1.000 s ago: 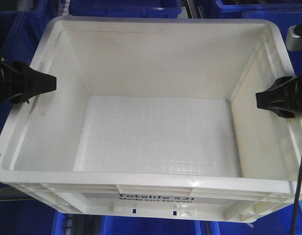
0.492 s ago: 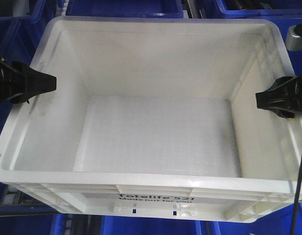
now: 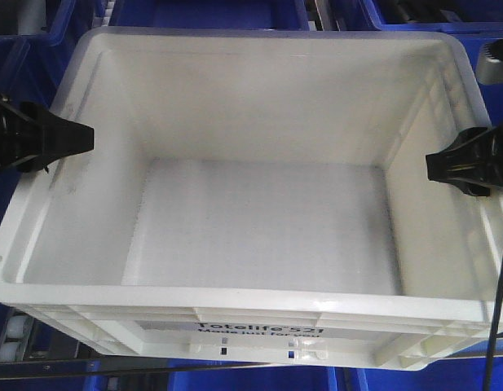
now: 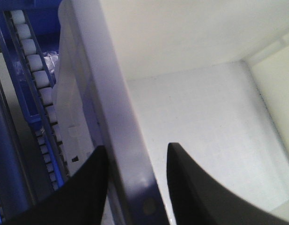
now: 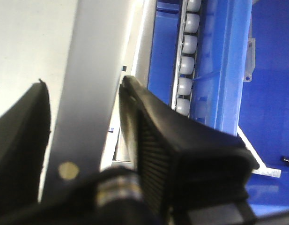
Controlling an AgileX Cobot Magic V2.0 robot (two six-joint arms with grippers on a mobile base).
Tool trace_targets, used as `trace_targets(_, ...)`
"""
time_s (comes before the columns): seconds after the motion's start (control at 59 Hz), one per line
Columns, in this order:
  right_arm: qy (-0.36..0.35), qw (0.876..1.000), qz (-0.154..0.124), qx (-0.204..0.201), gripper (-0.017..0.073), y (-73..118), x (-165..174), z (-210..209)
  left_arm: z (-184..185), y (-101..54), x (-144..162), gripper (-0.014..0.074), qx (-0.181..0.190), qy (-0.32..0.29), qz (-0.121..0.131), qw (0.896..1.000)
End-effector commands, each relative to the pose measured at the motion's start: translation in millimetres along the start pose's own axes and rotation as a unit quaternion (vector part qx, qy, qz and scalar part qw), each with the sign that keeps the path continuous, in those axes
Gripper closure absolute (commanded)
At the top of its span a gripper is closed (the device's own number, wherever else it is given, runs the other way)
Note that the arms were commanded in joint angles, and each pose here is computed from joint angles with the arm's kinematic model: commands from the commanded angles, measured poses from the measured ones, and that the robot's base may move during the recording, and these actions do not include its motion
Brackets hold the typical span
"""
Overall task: Move bin from left to right shelf
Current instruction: 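Hold the crate with both grippers while the base aligns with the roller shelf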
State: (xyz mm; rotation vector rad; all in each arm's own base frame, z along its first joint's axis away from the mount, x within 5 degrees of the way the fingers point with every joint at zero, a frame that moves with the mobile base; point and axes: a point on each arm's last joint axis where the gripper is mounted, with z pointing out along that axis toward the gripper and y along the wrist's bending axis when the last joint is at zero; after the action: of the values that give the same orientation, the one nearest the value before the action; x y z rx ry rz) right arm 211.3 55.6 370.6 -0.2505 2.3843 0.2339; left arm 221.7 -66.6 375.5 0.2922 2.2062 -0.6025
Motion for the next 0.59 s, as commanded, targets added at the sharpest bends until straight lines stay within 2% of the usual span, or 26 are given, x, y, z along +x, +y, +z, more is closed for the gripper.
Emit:
trace_targets(0.0,-0.098,0.995,0.008,-0.011,0.0564,3.5,-21.0,-18.4,-18.8,-20.4,-14.0,0.0600,0.048,-0.060,0.004,0.997)
trace_targets(0.576,-0.098,0.995,0.008,-0.011,0.0564,3.5,-21.0,-18.4,-18.8,-20.4,-14.0,0.0600,0.048,-0.060,0.004,0.997)
